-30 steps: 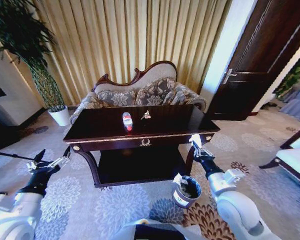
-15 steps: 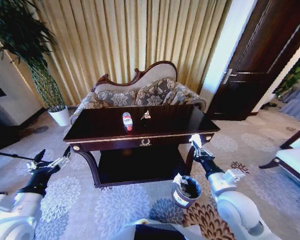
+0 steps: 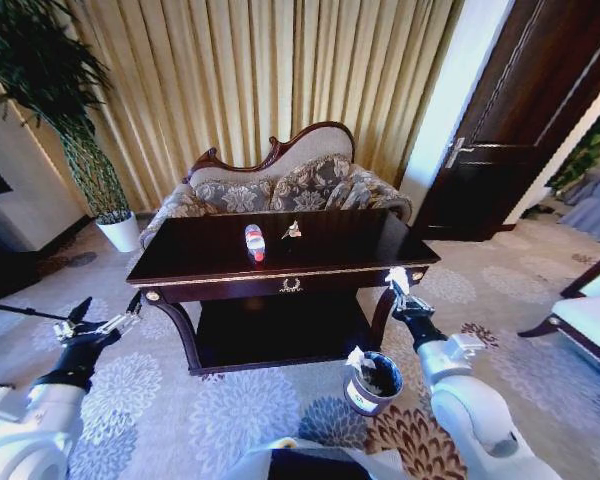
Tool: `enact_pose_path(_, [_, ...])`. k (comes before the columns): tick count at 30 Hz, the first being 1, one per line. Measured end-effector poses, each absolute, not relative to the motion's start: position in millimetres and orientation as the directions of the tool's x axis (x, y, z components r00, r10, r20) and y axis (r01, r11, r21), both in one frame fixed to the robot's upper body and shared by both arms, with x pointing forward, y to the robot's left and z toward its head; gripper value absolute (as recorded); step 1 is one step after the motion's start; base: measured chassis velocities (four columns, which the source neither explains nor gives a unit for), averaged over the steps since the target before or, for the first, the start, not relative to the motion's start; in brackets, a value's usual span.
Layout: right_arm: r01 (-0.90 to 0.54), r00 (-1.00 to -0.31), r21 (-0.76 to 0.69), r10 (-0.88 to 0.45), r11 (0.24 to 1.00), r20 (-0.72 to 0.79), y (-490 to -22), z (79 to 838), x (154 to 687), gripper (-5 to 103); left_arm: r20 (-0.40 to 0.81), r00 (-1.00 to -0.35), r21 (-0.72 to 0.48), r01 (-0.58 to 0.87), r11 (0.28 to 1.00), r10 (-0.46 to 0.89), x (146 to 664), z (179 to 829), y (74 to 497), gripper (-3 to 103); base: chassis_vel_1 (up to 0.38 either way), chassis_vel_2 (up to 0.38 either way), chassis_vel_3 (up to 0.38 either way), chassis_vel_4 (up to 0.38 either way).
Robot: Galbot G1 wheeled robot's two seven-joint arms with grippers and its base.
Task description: Move to the front of the table and place the trash on the table into the trash bin.
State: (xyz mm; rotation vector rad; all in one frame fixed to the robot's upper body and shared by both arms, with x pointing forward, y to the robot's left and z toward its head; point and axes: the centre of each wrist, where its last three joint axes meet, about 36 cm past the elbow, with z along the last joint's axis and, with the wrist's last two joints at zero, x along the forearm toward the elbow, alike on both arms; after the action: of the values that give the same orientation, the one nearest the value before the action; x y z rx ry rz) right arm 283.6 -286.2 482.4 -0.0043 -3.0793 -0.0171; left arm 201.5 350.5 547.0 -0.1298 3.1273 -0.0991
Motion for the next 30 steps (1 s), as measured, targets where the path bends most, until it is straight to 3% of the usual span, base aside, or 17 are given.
enact_pose_path(6, [0.041,-0.99,0.003,0.04,0.999,0.133,-300.5,452.9,296.6,0,-0.009,-0.997,-0.068,-0.073,0.995,-0.074,202.1,546.7,348.7,100,0.0,0.0,0.0,0.0])
enact_pose_path(15, [0.136,-0.925,0.017,0.121,0.991,0.36,-334.1,365.0,326.7,0,-0.007,-0.997,-0.065,-0.072,0.995,-0.073,200.7,547.4,348.6,100,0.0,0.0,0.0,0.0])
enact_pose_path(21, [0.227,-0.829,-0.071,0.231,0.971,0.509,-372.8,281.9,362.6,0,-0.011,-0.998,-0.062,-0.069,0.996,-0.07,200.2,548.8,347.9,100,0.0,0.0,0.0,0.0])
enact_pose_path(30, [0.277,-0.685,-0.174,0.321,0.945,0.654,-400.9,195.9,358.9,0,-0.01,-0.997,-0.066,-0.07,0.995,-0.071,199.8,548.2,347.3,100,0.0,0.0,0.0,0.0])
